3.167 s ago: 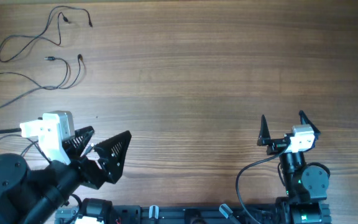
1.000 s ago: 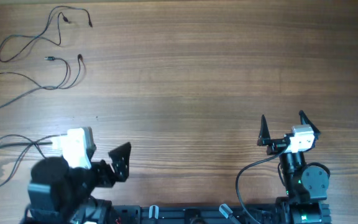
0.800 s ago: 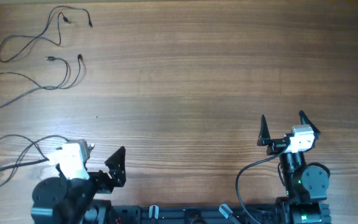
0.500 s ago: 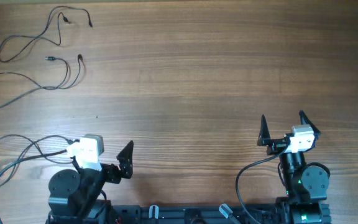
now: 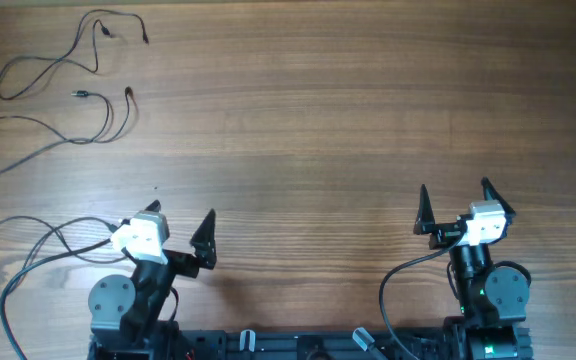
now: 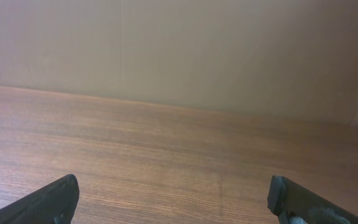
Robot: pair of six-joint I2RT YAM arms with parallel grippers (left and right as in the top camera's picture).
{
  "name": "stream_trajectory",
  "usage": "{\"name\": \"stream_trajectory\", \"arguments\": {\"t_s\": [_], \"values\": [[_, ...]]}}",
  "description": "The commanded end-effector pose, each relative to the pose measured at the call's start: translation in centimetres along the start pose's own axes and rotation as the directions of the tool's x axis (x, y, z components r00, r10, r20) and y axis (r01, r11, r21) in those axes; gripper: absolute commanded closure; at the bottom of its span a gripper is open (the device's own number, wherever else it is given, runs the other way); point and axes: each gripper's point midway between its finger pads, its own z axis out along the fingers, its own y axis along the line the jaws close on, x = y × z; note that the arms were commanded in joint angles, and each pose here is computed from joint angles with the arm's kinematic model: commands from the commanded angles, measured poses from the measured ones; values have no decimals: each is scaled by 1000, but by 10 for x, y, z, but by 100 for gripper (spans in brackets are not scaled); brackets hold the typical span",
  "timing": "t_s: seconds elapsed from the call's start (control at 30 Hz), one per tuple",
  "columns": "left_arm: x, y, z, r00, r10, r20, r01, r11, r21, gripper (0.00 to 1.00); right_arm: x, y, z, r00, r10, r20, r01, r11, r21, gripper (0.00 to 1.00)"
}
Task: Untangle cables
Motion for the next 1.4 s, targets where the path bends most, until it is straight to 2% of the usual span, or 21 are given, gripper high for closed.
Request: {"name": "stream_trajectory", "arguments": {"t_s": [0.0,0.13,0.43,0.53,0.9,1.1,1.17,1.37], "values": [[7,5,6,1000,23,12,-22,1000,-8,0,-2,-1,-1,1000,-12,13,12,1000,4,0],[8,9,19,995,38,89,-39,999,0,0,-2,-1,-1,1000,-12,12,12,1000,4,0],[9,17,28,984,54,170,-51,998,-20,0,-2,-1,-1,1000,-12,12,12,1000,4,0],[14,26,29,987,50,153,-39,997,-71,0,-2,-1,-1,1000,-12,12,12,1000,4,0],[14,31,28,987,58,151,-43,994,-97,0,-2,-1,-1,1000,-13,13,12,1000,4,0],[15,39,28,984,106,144,-84,985,-150,0,-2,-1,-1,1000,-12,13,12,1000,4,0],[14,41,27,976,173,133,-149,973,-176,0,-2,-1,-1,1000,-12,13,12,1000,4,0],[13,50,25,975,176,133,-145,966,-216,0,-2,-1,-1,1000,-12,12,12,1000,4,0]]}}
